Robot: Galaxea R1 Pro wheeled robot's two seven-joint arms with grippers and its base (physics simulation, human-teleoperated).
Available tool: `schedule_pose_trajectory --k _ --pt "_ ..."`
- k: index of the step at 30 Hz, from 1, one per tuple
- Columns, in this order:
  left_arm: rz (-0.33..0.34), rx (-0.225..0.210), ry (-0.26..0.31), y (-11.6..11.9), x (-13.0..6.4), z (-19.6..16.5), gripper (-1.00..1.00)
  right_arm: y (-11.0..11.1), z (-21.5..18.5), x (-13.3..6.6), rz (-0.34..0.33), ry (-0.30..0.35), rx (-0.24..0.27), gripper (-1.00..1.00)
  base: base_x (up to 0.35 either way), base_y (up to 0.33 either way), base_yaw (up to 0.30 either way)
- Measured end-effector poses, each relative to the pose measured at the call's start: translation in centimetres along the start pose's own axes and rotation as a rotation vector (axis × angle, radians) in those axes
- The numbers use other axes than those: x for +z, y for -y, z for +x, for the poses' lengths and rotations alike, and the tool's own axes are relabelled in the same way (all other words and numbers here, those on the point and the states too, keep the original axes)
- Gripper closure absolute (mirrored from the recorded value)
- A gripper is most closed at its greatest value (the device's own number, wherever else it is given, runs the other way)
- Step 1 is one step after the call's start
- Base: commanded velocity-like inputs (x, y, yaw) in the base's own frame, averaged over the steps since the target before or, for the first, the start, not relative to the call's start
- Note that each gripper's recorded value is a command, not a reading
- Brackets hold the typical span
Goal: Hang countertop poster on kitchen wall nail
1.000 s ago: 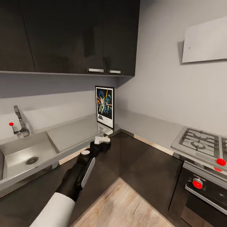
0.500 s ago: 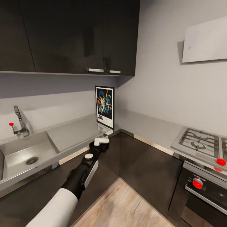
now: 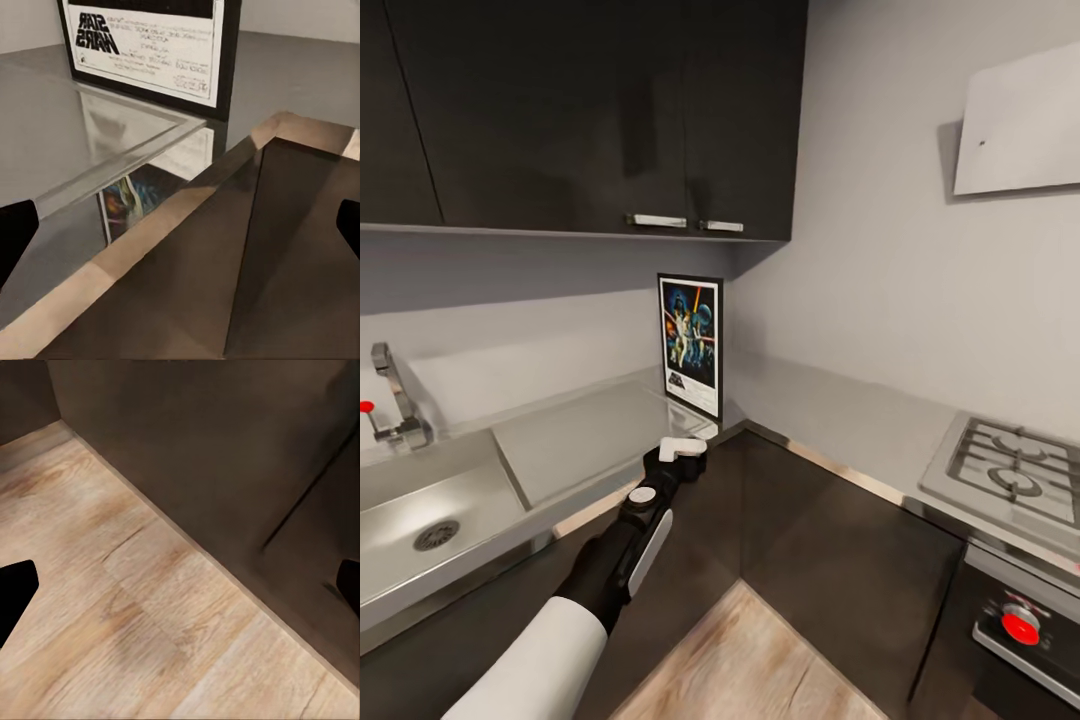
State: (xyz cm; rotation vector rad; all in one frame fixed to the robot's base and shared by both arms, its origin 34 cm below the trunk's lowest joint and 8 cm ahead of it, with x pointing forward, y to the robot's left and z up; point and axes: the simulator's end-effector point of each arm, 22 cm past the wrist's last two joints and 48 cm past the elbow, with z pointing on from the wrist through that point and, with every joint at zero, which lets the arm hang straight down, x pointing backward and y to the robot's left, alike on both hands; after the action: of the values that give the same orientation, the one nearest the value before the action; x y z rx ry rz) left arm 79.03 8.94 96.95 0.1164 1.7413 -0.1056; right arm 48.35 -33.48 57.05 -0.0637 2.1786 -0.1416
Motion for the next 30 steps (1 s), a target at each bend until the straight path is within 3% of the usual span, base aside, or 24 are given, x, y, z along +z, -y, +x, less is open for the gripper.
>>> schedule_pose_trajectory --k 20,25,28,29,30 --pt "0.000 0.001 -0.002 0.0 0.0 0.0 -1.00 -0.2 0.3 -0.1 -0.005 -0.006 -0.001 -1.00 0.140 0.000 0.000" --pt "0.006 -0.004 0.044 0.2 -0.5 -3.0 -1.00 -1.2 0.3 -0.1 -0.016 -0.007 0.007 -1.00 0.004 0.000 0.000" --pt "0.007 0.016 0.000 0.2 -0.4 -4.4 -1.00 -1.4 0.3 -0.1 -0.018 -0.007 0.008 -1.00 0.000 0.000 0.000" --pt "0.004 0.041 -0.013 0.0 0.1 -7.7 -1.00 -1.6 0.5 -0.2 -0.021 -0.009 0.010 -1.00 0.000 0.000 0.000" --pt "-0.002 0.058 0.048 -0.2 0.3 -12.9 -1.00 -2.0 0.5 -0.2 -0.025 -0.009 0.013 -1.00 0.000 0.000 0.000"
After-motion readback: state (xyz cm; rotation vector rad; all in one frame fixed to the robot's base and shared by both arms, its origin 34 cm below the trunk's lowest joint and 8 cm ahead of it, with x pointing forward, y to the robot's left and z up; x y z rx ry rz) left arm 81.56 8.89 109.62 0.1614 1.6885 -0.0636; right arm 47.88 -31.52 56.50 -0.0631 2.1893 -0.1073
